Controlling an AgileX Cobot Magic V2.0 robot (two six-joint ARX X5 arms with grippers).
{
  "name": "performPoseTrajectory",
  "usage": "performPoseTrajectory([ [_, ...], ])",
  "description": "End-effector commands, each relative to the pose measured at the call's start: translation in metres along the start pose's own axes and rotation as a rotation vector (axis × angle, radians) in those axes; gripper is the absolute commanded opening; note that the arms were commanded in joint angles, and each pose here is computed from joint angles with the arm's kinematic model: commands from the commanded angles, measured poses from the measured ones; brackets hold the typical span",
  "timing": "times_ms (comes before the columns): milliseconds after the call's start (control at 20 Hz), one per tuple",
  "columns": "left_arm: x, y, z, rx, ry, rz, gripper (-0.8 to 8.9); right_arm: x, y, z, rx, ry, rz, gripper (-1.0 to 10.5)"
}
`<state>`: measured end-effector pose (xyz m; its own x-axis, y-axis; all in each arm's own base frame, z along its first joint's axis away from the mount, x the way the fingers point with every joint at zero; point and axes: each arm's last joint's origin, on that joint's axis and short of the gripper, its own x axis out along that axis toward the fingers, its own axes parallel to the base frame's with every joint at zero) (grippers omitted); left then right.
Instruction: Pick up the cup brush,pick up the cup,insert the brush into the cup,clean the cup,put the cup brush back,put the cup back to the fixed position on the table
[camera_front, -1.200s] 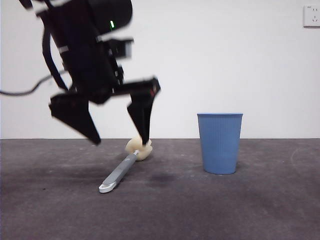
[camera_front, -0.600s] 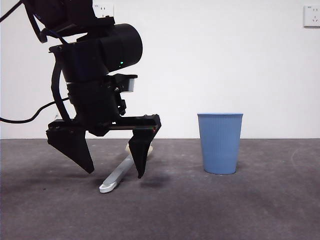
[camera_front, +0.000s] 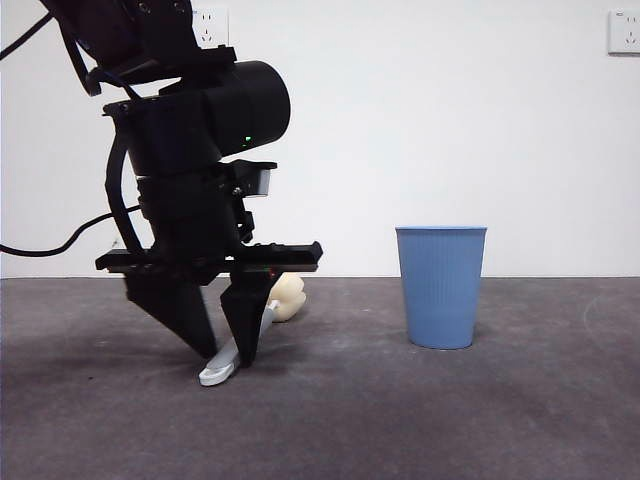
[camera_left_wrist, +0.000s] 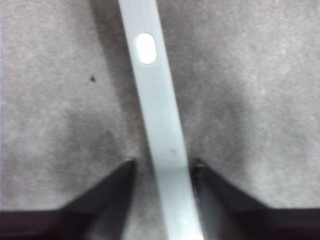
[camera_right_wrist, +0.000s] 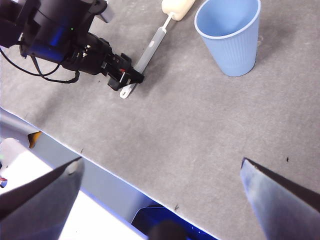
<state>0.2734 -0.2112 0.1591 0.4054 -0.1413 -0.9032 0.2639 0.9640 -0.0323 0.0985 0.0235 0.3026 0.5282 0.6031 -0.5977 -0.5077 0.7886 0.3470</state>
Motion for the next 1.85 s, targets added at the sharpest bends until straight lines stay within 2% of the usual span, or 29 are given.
performPoseTrajectory([
  [50, 0.007, -0.003, -0.007, 0.004, 0.043, -0.004, -0.08, -0.001, 0.001, 0.001, 0.000, -0.008, -0.001, 6.0],
  [400, -0.032, 0.001, 0.001, 0.030, -0.043, -0.032, -0.08, 0.001, 0.000, 0.002, 0.013, -0.001, 0.000, 6.0],
  [500, -0.053, 0.005, 0.003, 0.047, -0.087, -0.046, -0.08, 0.003, -0.002, 0.003, 0.043, 0.011, 0.003, 6.0],
  [700, -0.103, 0.015, -0.001, 0.107, -0.162, -0.068, -0.08, 0.019, -0.010, 0.016, 0.020, -0.017, 0.025, 6.0],
  [850, -0.143, 0.025, -0.012, 0.148, -0.212, -0.079, -0.08, 0.048, -0.022, 0.024, 0.035, -0.057, 0.037, 6.0],
  [1100, -0.188, 0.040, -0.032, 0.184, -0.274, -0.090, -0.08, 0.109, -0.030, 0.020, -0.021, -0.077, -0.091, 6.0],
  [1400, -0.208, 0.049, -0.045, 0.195, -0.289, -0.073, -0.08, 0.166, -0.034, 0.005, -0.068, -0.074, -0.202, 6.0],
  [1850, -0.207, 0.051, -0.049, 0.212, -0.253, -0.054, -0.08, 0.217, -0.054, 0.000, -0.100, -0.161, -0.207, 6.0],
])
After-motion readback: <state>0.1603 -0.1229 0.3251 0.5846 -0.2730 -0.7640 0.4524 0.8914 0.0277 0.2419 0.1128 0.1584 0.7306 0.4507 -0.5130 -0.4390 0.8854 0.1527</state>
